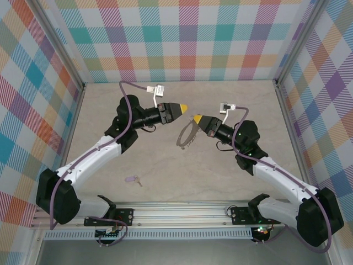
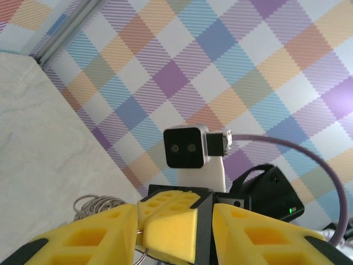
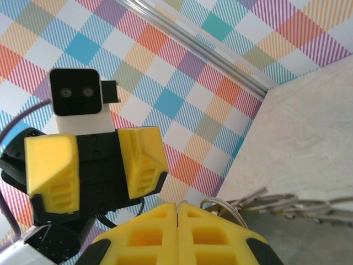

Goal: Put the keys on the keyring

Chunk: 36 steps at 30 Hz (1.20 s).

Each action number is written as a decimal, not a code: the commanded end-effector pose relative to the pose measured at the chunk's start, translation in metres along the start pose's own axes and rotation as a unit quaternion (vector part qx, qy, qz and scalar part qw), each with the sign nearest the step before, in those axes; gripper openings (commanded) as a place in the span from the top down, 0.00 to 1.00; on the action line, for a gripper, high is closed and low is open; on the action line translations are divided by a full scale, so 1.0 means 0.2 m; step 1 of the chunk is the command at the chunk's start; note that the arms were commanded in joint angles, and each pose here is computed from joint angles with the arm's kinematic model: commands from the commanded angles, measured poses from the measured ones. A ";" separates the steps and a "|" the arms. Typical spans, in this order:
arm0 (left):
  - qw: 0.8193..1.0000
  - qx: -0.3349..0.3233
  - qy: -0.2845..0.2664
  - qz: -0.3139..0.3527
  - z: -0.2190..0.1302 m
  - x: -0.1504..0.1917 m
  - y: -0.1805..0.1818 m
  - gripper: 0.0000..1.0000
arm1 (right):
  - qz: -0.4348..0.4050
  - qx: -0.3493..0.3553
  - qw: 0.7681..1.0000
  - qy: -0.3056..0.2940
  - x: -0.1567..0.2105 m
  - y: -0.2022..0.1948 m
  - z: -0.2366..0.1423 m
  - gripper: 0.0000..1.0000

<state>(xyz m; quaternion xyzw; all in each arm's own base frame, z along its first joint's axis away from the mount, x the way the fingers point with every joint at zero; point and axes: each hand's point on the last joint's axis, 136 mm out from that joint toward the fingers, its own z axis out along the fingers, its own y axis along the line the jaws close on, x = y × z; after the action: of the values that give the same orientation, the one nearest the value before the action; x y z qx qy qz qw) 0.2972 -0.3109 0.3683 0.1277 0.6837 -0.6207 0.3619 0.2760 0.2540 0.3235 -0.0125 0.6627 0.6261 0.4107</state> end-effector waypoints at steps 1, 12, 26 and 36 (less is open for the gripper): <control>0.999 0.018 -0.031 -0.007 -0.01 -0.04 -0.04 0.62 | -0.038 -0.054 0.997 -0.044 -0.08 0.13 -0.01 1.00; 0.999 0.028 -0.010 -0.017 0.02 0.05 0.01 0.69 | -0.030 -0.083 0.994 -0.066 -0.14 0.19 0.00 1.00; 0.999 0.050 0.007 -0.019 0.10 0.11 -0.02 0.78 | -0.018 -0.096 0.993 -0.065 -0.15 0.23 0.02 1.00; 0.998 0.065 -0.003 -0.017 0.11 0.08 -0.06 0.90 | -0.014 -0.087 0.994 -0.061 -0.13 0.19 0.03 1.00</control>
<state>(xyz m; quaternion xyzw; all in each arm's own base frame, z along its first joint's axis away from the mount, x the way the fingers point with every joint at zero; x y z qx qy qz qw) 0.2931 -0.3341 0.3431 0.1166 0.6749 -0.6507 0.3278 0.2814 0.2539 0.3444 -0.0052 0.6132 0.6587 0.4361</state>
